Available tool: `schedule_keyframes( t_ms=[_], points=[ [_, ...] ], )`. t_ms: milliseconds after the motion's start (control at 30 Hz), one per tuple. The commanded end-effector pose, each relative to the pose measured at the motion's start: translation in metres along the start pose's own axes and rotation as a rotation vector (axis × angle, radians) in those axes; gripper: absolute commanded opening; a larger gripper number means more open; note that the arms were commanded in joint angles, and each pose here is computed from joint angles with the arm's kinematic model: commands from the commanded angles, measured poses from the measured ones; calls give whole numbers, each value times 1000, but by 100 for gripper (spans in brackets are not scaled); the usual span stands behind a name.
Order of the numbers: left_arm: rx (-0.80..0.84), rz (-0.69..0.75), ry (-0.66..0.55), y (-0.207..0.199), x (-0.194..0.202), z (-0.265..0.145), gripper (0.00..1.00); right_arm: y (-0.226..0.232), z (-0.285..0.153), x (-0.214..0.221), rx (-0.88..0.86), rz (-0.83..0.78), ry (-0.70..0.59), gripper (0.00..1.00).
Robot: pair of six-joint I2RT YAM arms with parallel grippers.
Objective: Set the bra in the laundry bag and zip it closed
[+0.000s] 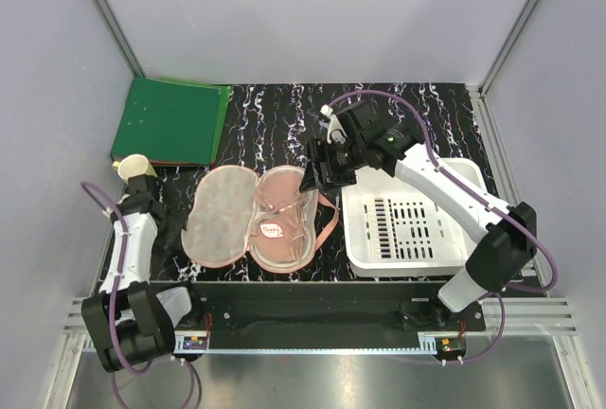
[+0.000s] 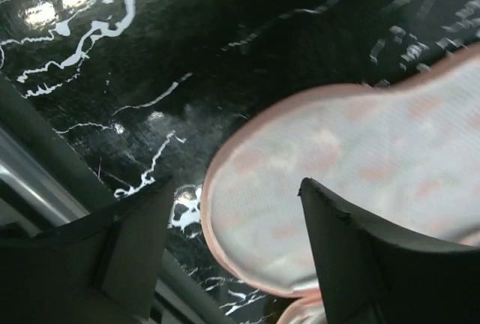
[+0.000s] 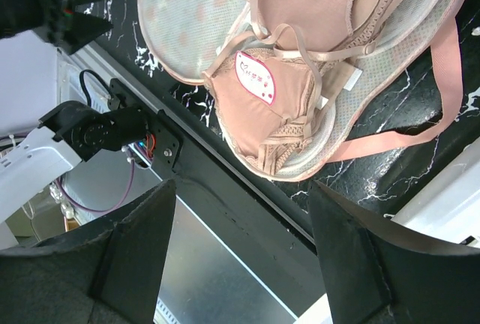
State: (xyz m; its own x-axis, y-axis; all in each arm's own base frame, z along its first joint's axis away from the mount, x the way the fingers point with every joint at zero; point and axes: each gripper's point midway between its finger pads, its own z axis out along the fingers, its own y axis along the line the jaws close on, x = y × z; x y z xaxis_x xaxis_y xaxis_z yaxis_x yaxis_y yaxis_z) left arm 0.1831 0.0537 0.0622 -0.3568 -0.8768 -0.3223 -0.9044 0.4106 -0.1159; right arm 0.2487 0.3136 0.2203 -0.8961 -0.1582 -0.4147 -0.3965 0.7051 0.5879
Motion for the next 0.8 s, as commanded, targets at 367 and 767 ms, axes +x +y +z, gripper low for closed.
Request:
schedule_keyframes(
  t_ms=[367,767],
  points=[
    [28,-60,37,5,19,56,48,13,-20,-4,-42,-47,-37,79],
    [176,16,-89,-18,-8,18,0,7,-15,12,-39,-17,13,79]
  ],
)
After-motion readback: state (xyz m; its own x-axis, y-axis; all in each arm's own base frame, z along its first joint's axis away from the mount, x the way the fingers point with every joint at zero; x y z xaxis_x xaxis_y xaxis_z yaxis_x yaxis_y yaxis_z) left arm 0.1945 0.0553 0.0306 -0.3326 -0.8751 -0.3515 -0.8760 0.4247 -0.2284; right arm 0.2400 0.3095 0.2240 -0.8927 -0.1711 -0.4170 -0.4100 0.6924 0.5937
